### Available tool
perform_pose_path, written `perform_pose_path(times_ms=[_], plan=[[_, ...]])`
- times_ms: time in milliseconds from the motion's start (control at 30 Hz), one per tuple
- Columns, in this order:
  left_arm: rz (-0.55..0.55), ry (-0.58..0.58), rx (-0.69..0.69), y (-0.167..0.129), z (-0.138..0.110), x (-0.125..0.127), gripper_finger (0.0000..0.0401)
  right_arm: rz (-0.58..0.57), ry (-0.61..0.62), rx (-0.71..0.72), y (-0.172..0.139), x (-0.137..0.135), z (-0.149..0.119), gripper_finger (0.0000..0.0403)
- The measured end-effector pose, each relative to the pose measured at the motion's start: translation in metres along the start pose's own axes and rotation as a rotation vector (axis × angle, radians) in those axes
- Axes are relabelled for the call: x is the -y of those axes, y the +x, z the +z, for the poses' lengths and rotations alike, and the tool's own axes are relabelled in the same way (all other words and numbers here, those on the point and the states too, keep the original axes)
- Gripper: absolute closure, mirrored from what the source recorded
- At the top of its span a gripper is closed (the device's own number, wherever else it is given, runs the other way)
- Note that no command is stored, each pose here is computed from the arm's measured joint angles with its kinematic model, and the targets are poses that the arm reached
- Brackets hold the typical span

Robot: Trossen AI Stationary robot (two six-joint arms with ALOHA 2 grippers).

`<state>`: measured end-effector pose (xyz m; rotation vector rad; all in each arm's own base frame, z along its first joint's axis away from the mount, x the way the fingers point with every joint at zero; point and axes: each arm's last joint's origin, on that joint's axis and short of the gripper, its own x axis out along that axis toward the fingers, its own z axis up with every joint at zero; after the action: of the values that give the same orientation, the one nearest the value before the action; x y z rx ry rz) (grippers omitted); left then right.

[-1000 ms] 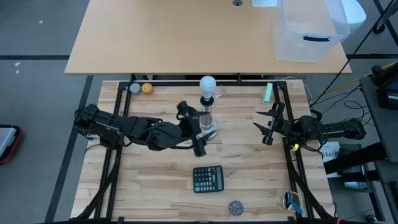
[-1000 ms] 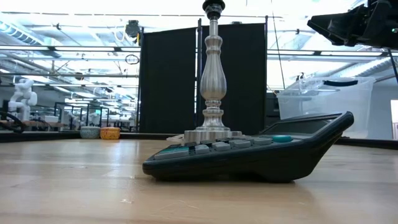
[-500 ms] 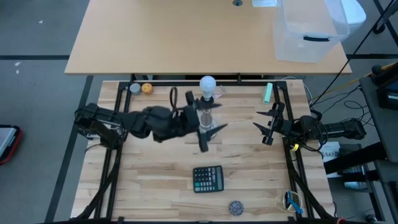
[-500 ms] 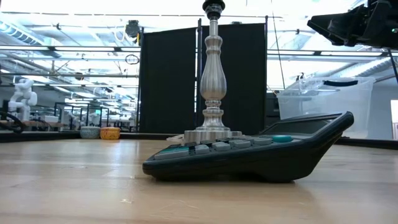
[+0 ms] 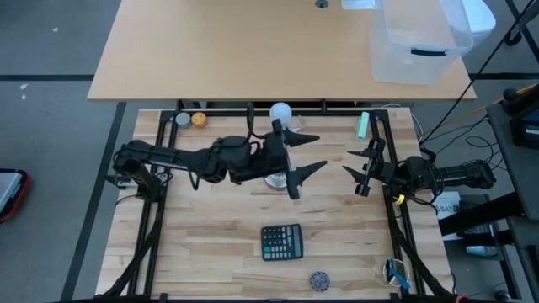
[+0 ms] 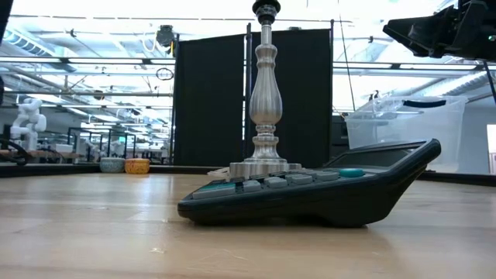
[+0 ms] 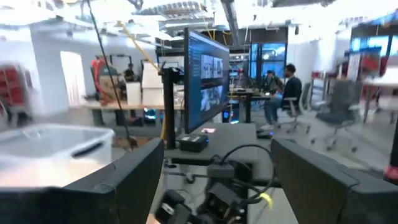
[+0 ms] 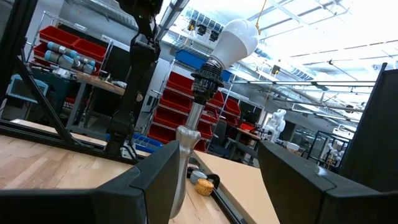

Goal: Screw lightbulb
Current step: Insert the light bulb into the lamp

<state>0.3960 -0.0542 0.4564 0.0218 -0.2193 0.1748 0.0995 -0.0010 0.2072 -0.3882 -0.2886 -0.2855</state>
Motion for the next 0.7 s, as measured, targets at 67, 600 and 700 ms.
perform_pose_path(times_ms=[67,600,700], plan=[[0.013,-0.004,0.000,0.000,0.000,0.000,0.0099,0.000,0.000,0.000,0.000,0.000,0.000,0.0190],[-0.032,0.081,-0.054,-0.044,0.042,0.003,0.0099,0.000,0.000,0.000,0.000,0.000,0.000,0.0190],[-0.012,0.080,-0.053,-0.057,0.057,-0.005,0.0099,0.000,0.000,0.000,0.000,0.000,0.000,0.0190]])
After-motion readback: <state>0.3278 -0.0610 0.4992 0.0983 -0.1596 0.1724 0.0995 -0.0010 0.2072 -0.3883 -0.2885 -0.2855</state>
